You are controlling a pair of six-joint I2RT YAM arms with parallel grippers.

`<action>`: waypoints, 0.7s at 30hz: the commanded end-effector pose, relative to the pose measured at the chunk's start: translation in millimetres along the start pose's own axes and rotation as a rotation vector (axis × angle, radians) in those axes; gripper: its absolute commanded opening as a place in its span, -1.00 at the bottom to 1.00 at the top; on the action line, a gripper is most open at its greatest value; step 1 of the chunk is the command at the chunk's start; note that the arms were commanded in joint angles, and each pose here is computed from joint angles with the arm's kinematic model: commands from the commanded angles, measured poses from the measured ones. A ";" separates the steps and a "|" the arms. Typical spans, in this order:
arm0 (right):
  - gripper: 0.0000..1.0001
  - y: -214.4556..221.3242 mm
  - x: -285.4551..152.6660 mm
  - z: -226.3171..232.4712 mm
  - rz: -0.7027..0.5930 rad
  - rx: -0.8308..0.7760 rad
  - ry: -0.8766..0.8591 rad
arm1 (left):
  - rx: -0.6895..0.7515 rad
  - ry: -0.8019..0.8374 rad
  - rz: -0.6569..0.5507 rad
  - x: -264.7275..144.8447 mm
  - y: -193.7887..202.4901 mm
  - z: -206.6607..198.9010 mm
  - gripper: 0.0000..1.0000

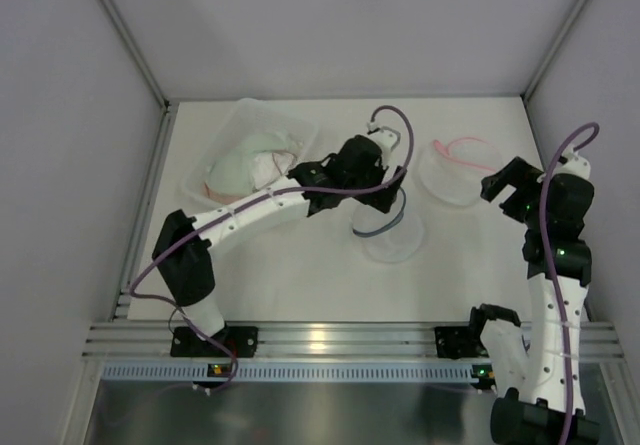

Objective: Place the bra in the laundry bag and zip it closed
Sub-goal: Open the laundry bag at the center of the board.

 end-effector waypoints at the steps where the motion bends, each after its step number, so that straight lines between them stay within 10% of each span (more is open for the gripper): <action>1: 0.99 36.9 1.6 -8.9 0.119 0.015 -0.024 | 0.120 -0.065 -0.113 10.3 -42.4 -19.2 0.92; 21: 0.99 38.6 -2.0 -18.0 0.110 0.023 0.026 | 0.171 -0.179 0.005 87.8 -1.6 -40.8 0.48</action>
Point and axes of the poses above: each gripper's point midway between its finger pads, its own x axis out along the fingers, its own z axis along the line the jaws close on, y = z × x, the point moved 1 cm from there along -x, back along the fingers, and after that the axes turned 12 degrees about x, right-handed, at the moved point
